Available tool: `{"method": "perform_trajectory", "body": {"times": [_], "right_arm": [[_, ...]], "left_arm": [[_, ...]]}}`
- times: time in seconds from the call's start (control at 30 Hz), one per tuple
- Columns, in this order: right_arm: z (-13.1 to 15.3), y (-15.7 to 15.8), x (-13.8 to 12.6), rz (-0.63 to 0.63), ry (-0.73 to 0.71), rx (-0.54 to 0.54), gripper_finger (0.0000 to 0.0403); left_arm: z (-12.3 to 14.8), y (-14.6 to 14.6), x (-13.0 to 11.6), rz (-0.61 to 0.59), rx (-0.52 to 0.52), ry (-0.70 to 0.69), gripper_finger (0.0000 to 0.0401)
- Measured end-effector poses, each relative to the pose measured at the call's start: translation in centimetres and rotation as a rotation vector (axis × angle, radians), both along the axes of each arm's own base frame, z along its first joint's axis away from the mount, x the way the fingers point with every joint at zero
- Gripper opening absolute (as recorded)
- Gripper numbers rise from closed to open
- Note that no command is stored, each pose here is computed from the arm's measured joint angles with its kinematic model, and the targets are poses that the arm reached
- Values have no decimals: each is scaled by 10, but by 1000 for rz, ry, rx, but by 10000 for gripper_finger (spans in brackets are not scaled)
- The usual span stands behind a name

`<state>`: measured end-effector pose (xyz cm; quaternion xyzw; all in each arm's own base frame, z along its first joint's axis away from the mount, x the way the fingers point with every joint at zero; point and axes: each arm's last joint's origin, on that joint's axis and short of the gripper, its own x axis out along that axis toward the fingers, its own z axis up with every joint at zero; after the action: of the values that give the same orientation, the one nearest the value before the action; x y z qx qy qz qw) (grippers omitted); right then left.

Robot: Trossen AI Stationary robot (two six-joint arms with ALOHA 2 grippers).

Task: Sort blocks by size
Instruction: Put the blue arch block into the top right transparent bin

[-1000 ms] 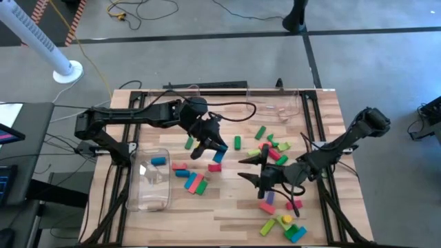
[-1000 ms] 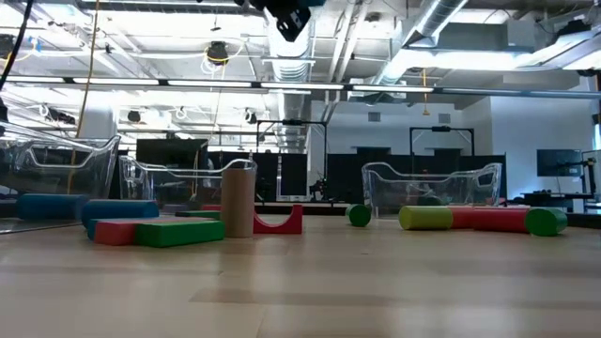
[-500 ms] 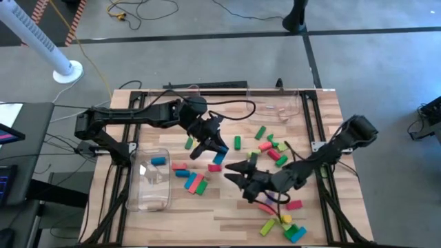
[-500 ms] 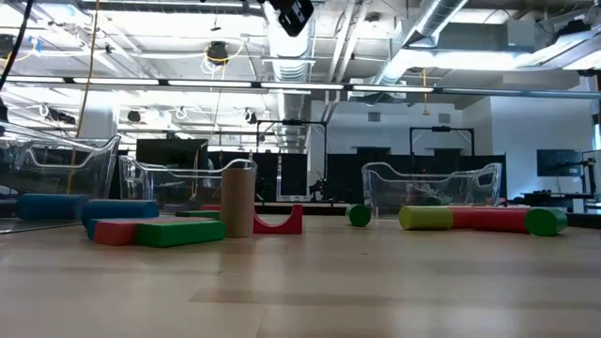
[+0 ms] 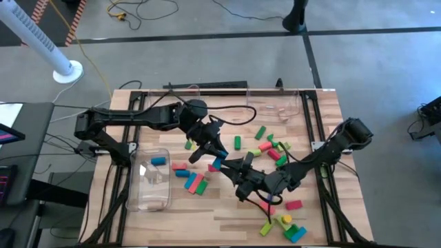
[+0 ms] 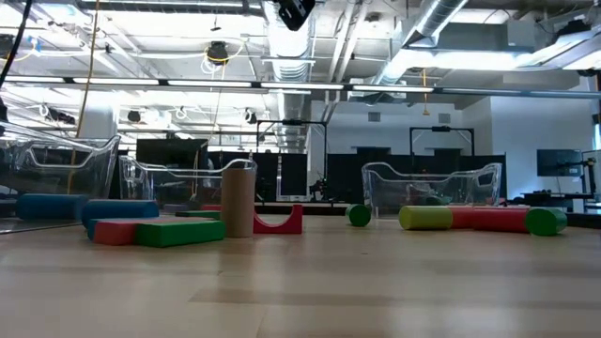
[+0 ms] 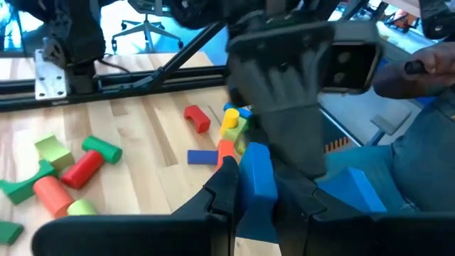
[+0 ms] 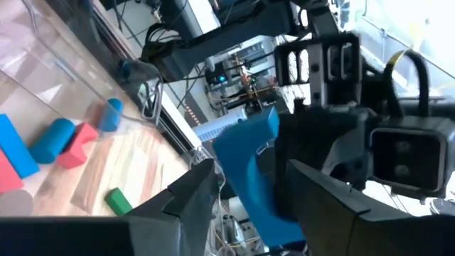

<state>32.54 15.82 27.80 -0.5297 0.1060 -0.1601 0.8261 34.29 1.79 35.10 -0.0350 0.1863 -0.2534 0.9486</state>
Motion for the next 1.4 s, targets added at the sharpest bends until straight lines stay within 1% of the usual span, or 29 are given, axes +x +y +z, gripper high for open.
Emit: {"method": "perform_trajectory", "body": {"times": [0.2,0.6,1.03,1.27,1.4], "right_arm": [[-1,-5,2,-2,6,1,182],[-1,-5,3,-1,4,4,154],[3,-7,4,-6,-26,12,100],[2,-7,4,-2,-26,18,80],[1,-3,2,5,-25,23,70]], "left_arm": [[3,-5,1,-20,-24,-18,53],[4,-7,2,-23,-29,-33,53],[5,-8,2,-18,-53,-24,53],[-3,-8,8,-20,-68,2,53],[-4,-9,9,-24,-71,7,63]]}}
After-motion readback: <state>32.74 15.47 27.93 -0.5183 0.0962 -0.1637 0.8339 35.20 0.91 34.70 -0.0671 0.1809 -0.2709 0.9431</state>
